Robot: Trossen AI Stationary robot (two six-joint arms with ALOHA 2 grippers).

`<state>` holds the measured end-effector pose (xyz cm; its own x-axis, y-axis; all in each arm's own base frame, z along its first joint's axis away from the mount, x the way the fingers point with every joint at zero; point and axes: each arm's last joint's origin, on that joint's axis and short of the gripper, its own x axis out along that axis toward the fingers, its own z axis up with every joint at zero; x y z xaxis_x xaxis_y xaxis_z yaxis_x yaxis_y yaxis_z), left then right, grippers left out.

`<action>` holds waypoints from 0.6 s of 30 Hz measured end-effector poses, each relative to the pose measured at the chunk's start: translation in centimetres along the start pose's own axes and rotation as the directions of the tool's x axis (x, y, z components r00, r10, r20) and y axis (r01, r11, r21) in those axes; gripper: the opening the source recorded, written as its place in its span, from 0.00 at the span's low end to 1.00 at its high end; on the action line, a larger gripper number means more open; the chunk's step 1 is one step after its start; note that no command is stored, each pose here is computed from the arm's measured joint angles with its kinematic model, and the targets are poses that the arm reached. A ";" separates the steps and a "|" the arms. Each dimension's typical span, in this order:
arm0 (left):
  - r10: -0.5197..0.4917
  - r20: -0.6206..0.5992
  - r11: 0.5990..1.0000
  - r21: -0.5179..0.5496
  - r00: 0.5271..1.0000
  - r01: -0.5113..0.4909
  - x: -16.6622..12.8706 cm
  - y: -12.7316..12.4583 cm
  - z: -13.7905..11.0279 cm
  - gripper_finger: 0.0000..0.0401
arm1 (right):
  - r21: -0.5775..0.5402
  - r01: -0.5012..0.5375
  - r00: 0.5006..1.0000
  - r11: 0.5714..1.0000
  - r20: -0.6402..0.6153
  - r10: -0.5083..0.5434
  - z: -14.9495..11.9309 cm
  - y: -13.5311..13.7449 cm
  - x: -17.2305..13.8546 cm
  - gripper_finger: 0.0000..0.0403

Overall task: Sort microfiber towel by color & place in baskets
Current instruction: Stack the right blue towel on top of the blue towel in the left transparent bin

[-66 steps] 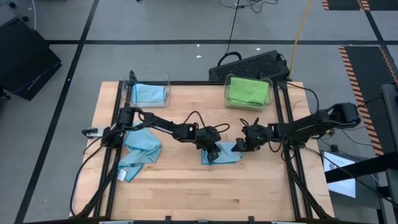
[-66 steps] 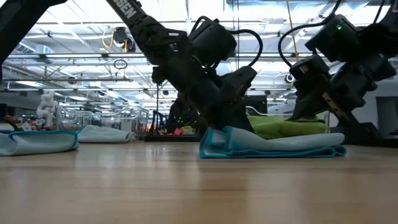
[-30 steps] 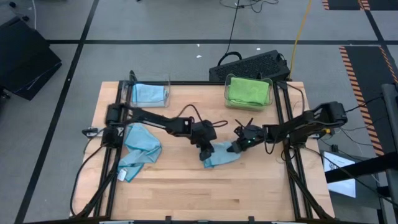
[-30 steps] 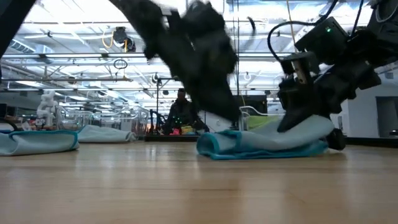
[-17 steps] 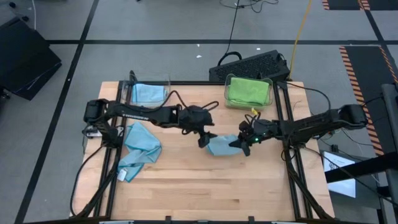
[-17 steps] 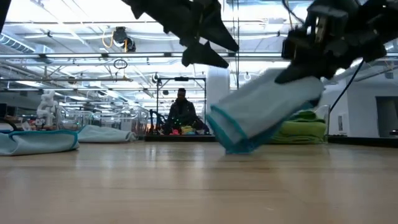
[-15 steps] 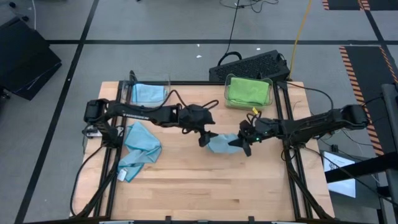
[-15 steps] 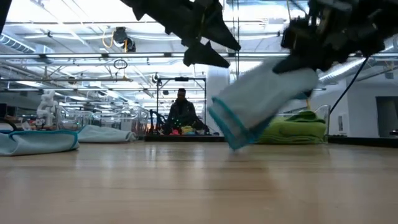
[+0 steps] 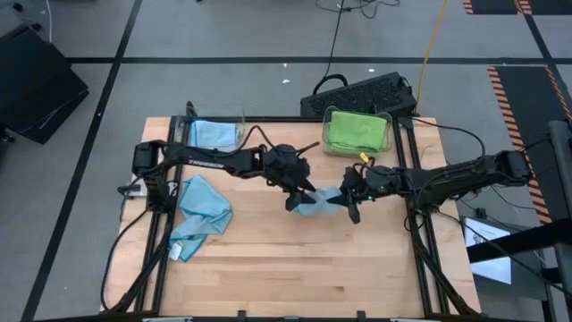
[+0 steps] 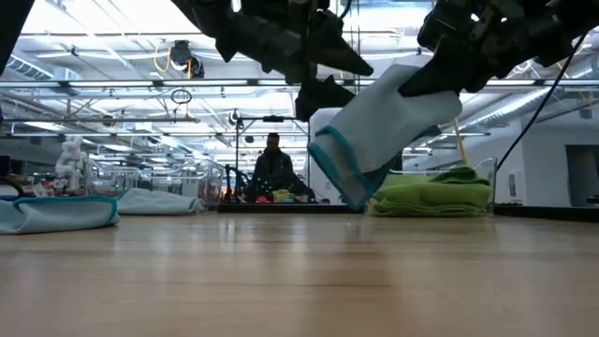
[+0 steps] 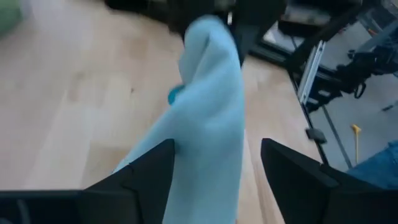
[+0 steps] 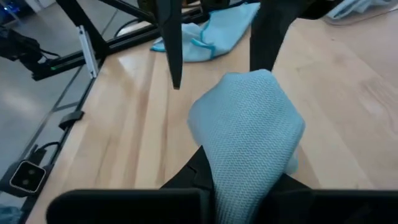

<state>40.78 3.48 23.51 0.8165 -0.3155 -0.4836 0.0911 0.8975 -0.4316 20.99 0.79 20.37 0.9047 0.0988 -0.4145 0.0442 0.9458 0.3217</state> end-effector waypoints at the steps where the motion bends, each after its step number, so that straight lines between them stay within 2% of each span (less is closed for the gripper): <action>1: 0.006 0.008 1.000 0.008 1.000 -0.006 0.1 0.0 0.1 0.59 | 0.000 0.000 1.000 1.000 0.001 0.000 0.0 0.0 0.0 0.05; 6: 0.089 0.012 0.993 0.081 0.996 -0.090 0.8 -0.1 -0.4 0.58 | -0.001 -0.003 1.000 1.000 0.007 0.003 0.1 0.0 0.0 0.05; 11: 0.091 0.027 0.991 0.101 0.995 -0.093 1.1 0.0 -0.4 0.61 | -0.001 -0.003 1.000 1.000 0.009 0.003 0.1 0.0 0.0 0.05; 15: 0.092 -0.041 0.992 0.090 0.995 -0.088 2.1 0.6 -1.6 0.65 | -0.002 -0.006 1.000 1.000 0.023 0.006 0.2 0.0 0.0 0.05; 18: 0.074 -0.083 0.995 0.077 0.994 -0.068 2.8 1.0 -2.4 0.62 | -0.001 -0.002 1.000 1.000 0.028 0.002 0.3 -0.1 0.0 0.05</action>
<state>41.85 2.80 19.88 0.7709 -0.2727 -0.5756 0.0795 0.9379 -0.3377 21.09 0.63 20.63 0.9163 0.0923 -0.3896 0.0414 0.9460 0.3216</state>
